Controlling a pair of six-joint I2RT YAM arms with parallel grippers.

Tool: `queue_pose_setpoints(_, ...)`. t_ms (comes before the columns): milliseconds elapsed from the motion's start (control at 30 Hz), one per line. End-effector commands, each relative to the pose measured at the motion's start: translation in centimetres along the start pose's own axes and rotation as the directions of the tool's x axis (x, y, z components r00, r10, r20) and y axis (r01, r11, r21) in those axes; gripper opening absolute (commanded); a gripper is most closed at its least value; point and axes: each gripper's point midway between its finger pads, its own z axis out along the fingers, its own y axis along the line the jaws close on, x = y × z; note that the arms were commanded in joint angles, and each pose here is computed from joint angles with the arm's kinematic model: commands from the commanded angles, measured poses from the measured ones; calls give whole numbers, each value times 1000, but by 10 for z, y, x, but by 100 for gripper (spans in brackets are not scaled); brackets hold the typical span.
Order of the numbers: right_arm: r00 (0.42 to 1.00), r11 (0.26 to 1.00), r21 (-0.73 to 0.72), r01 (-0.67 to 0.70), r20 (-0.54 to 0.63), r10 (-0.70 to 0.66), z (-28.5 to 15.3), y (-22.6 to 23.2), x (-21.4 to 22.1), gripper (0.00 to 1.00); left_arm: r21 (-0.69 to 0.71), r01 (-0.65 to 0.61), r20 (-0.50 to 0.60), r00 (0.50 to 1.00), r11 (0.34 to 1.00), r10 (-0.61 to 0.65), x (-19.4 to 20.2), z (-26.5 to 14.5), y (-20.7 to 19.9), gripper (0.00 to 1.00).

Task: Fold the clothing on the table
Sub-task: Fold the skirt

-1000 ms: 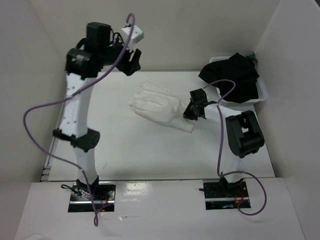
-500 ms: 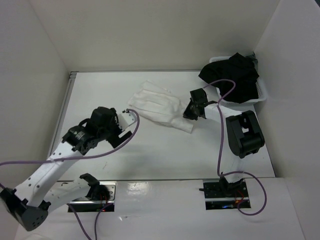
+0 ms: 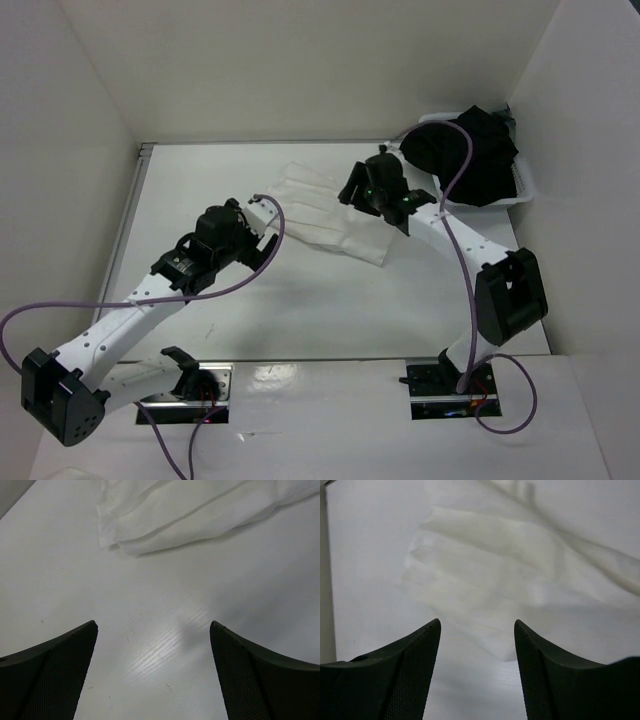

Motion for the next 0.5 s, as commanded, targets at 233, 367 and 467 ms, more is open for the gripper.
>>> queue_pose_setpoints(233, 978, 987, -4, 159, -135, -158, 95, 77, 74, 50, -174, 134, 114, 987, 976, -116, -23, -16, 49, 99)
queue_pose_setpoints(367, 964, 975, 76, 209, -185, -193, 133, 69, 85, 48, -189, 133, 103, 988, 973, -115, -21, -22, 55, 99)
queue_pose_setpoints(467, 940, 967, 56, 248, -255, -226, 143, 63, 105, 45, -197, 137, 101, 988, 971, -119, -19, -24, 58, 99)
